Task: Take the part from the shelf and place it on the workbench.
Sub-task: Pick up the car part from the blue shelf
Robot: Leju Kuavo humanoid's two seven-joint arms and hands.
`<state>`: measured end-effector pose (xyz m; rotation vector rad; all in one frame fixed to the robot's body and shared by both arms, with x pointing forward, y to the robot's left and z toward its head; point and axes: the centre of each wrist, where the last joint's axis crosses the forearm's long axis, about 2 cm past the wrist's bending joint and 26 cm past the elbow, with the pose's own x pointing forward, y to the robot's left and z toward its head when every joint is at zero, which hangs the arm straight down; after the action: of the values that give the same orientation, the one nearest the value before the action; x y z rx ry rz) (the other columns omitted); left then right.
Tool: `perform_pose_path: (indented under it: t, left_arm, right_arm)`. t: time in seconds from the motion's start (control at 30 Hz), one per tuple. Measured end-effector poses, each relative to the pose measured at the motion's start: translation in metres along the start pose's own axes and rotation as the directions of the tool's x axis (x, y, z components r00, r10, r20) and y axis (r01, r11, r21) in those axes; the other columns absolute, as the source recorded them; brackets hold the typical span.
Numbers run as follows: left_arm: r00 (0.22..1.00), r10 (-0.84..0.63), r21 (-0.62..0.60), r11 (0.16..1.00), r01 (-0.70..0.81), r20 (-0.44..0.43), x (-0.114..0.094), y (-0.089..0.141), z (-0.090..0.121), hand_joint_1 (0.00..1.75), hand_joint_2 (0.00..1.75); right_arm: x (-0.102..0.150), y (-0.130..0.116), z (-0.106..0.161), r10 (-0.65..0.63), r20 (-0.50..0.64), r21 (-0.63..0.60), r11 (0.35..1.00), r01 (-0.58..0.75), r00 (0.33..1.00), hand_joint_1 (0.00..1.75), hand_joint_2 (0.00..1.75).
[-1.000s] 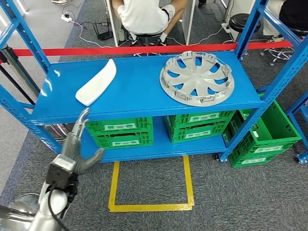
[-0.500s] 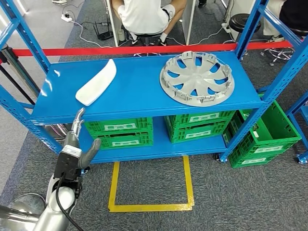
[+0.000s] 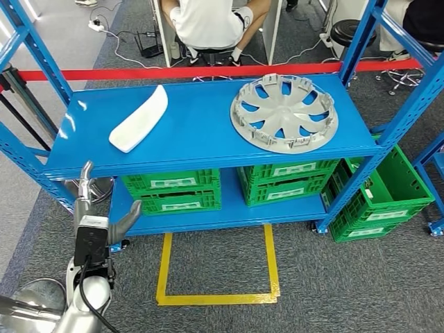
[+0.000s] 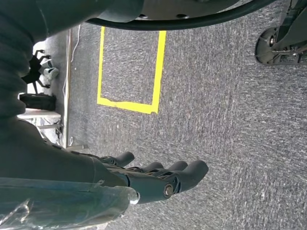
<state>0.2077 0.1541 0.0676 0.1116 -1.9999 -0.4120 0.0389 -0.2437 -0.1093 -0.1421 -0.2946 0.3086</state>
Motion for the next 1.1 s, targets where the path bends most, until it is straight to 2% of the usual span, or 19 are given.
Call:
perform_pose_path:
  t: [1.1]
  left_arm:
    - [0.998,-0.036,0.064,0.997,0.04,-0.054,-0.0044,0.0058,0.0074,0.0,1.75]
  right_arm:
    - [-0.0003,0.0002,0.0001,-0.01,-0.007,0.002,1.0,0.01,1.0,0.0,1.75]
